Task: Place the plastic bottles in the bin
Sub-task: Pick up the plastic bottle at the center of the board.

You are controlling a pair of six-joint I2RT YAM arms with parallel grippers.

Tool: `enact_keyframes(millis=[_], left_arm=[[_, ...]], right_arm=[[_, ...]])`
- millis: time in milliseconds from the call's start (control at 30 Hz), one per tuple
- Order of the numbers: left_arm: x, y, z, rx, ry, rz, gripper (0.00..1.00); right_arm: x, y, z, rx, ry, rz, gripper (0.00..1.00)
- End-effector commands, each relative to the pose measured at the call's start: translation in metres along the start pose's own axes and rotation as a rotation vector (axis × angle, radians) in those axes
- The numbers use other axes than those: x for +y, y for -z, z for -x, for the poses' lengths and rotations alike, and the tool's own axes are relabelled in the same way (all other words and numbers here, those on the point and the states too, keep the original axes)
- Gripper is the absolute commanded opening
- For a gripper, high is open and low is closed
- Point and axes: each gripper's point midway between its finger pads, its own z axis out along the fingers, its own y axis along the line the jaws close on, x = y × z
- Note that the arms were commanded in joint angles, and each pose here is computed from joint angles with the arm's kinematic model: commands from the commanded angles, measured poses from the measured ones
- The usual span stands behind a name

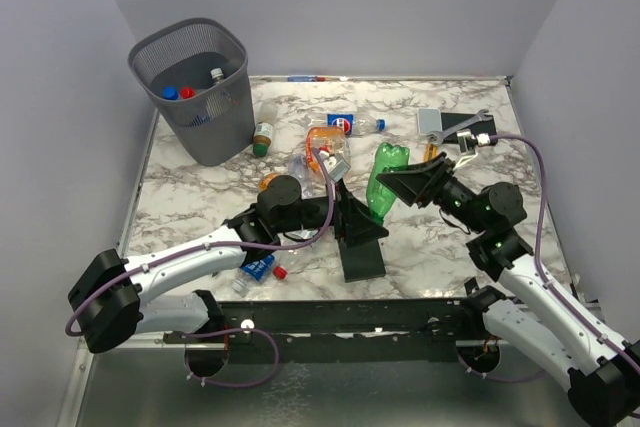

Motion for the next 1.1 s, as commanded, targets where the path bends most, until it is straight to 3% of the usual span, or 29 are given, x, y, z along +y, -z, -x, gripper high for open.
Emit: enact_keyframes(millis=[0, 167, 233, 300, 367, 467, 733, 767, 833, 900, 1067], left_arm=[[-0.011, -0.005, 0.012, -0.023, -0.040, -0.023, 0.64], [-0.007, -0.004, 0.025, -0.082, -0.058, 0.023, 0.43], [-0.006, -0.003, 0.031, -0.106, -0.061, 0.039, 0.41], [-0.006, -0.003, 0.035, -0.122, -0.060, 0.044, 0.47], [-0.004, -0.004, 0.036, -0.127, -0.056, 0.049, 0.63], [-0.002, -0.007, 0.031, -0.110, -0.047, 0.049, 0.65], [0.004, -0.009, 0.026, -0.102, -0.039, 0.061, 0.23], [0.004, -0.007, 0.024, -0.099, -0.043, 0.062, 0.15], [0.006, -0.004, 0.022, -0.097, -0.065, 0.070, 0.00], [0.013, 0.003, 0.024, -0.104, -0.108, 0.120, 0.00], [0.034, 0.034, 0.049, -0.117, -0.361, 0.333, 0.00]], right_arm=[[0.014, 0.001, 0.005, 0.006, 0.035, 0.028, 0.41], [0.013, 0.004, 0.004, 0.023, 0.067, 0.016, 0.42], [0.013, 0.005, 0.002, 0.032, 0.072, 0.015, 0.43], [0.013, 0.006, 0.001, 0.037, 0.076, 0.013, 0.44], [0.011, 0.007, 0.000, 0.040, 0.079, 0.009, 0.44], [0.012, 0.007, -0.001, 0.040, 0.079, 0.016, 0.44], [0.013, 0.007, -0.006, 0.060, 0.069, 0.027, 0.47], [0.014, 0.007, -0.005, 0.063, 0.068, 0.031, 0.52], [0.018, 0.007, -0.005, 0.082, 0.063, 0.032, 0.79], [0.023, 0.006, -0.004, 0.116, 0.058, 0.025, 0.98], [0.048, 0.009, 0.010, 0.205, 0.137, 0.013, 1.00]])
